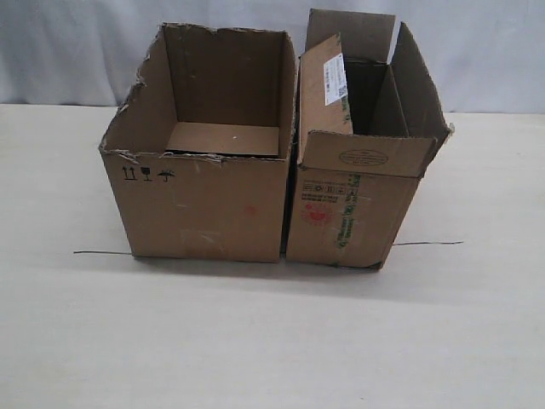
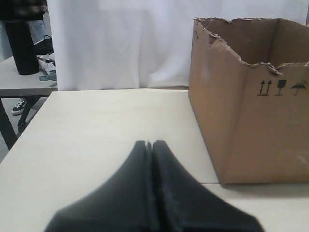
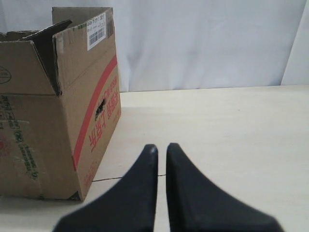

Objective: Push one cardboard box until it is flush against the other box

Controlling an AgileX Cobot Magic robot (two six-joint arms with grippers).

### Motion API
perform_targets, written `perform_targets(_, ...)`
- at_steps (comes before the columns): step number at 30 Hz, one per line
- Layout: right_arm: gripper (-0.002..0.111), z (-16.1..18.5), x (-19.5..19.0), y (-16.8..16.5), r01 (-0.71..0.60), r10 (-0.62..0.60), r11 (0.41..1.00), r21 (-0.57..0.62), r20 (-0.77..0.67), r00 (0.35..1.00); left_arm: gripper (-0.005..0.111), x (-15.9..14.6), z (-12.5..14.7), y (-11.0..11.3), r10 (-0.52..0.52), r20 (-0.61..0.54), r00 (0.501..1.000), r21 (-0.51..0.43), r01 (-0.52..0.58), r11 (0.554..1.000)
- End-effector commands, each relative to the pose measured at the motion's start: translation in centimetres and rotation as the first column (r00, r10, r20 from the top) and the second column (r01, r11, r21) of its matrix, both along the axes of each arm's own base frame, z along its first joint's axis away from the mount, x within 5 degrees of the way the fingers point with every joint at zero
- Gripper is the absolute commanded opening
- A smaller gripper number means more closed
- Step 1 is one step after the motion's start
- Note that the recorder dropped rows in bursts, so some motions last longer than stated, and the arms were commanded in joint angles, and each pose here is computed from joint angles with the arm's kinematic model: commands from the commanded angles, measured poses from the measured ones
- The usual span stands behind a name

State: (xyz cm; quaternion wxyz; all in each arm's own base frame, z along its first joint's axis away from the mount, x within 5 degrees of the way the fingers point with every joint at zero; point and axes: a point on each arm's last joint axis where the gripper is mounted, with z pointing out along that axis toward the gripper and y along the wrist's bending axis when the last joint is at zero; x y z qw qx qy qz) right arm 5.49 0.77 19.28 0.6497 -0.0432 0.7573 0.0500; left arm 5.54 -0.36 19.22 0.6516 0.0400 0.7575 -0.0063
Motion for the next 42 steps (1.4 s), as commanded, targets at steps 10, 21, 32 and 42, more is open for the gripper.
perform_targets(10,0.005,-0.08,0.01,-0.03,0.005,-0.005,1.000,-0.004,0.005,1.000,0.000,0.00,-0.03,0.18,0.032,0.004,0.999,-0.003,-0.032,0.999)
perform_targets(21,0.005,-0.08,0.01,-0.03,0.005,-0.005,1.000,-0.004,0.005,1.000,0.000,0.01,-0.03,0.39,0.070,0.004,0.998,-0.003,-0.070,0.998)
perform_targets(32,0.005,-0.08,0.01,-0.03,0.006,-0.006,1.000,0.002,0.005,1.000,0.000,0.01,-0.03,0.39,0.070,0.004,0.998,-0.003,-0.070,0.998)
perform_targets(42,0.005,-0.08,0.01,-0.03,0.006,-0.006,1.000,0.002,0.005,1.000,0.000,0.01,0.03,0.39,0.070,0.011,0.998,-0.003,-0.070,0.998)
